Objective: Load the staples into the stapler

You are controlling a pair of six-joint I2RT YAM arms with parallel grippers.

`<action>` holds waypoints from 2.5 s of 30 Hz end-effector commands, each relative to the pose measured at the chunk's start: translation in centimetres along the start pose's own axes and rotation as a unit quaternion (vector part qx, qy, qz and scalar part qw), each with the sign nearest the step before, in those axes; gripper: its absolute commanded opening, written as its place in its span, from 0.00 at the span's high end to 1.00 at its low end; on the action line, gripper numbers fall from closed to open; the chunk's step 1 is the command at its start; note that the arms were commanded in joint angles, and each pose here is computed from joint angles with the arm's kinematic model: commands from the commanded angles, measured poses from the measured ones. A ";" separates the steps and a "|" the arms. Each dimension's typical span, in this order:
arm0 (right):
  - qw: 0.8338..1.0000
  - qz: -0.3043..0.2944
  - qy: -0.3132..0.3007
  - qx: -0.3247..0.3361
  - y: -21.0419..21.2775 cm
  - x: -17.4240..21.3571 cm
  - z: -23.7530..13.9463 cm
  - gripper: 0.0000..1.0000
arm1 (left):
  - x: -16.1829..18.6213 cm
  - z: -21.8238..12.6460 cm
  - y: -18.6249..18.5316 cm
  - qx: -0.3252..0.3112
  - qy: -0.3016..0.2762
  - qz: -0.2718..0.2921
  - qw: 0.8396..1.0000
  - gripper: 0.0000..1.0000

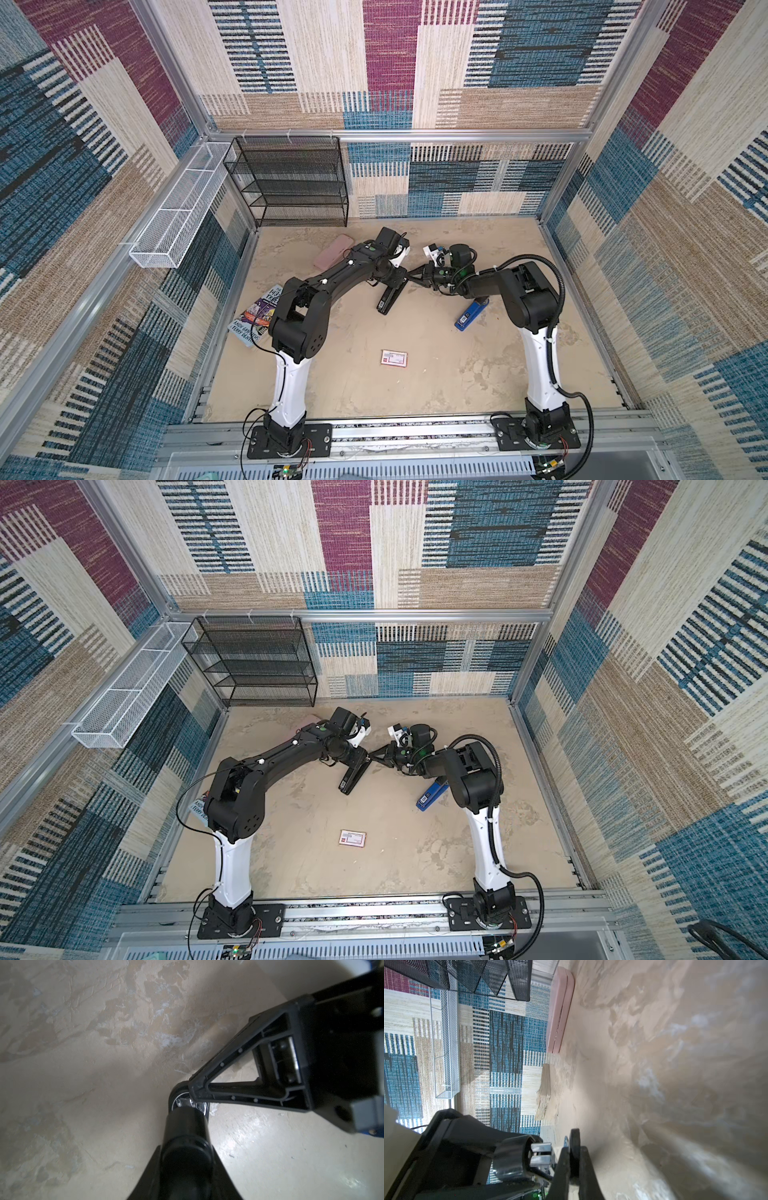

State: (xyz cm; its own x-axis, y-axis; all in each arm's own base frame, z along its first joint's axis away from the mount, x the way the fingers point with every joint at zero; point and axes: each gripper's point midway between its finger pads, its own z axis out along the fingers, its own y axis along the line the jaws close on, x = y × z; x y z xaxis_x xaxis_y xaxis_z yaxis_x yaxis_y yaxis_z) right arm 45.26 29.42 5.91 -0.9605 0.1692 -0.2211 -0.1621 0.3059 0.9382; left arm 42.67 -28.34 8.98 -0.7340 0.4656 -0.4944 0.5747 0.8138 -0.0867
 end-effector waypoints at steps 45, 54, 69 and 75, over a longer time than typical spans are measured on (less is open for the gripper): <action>0.984 0.053 -0.108 0.131 -6.3 -5.2 -2.9 1.00 | 9.4 -11.7 2.3 -0.092 -0.179 -0.105 0.974 1.00; 0.982 0.055 -0.121 0.134 -6.9 -6.1 -3.7 1.00 | 14.1 -10.2 3.0 -0.114 -0.166 -0.144 0.969 1.00; 0.982 0.051 -0.129 0.131 -7.0 -6.8 -4.4 1.00 | 18.5 -7.8 3.2 -0.119 -0.156 -0.165 0.967 0.92; 0.982 0.043 -0.128 0.128 -6.9 -6.9 -4.4 1.00 | 18.9 -7.0 3.1 -0.116 -0.147 -0.177 0.966 0.75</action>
State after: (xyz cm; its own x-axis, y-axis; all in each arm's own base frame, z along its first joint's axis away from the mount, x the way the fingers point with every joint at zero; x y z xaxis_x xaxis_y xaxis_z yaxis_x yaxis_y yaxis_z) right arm 48.44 25.50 3.77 -0.9531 0.2673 -0.1418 -0.0301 0.3825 0.9235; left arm 28.43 -18.79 8.28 -0.6526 0.0596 -0.7553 0.3623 0.9001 -0.2420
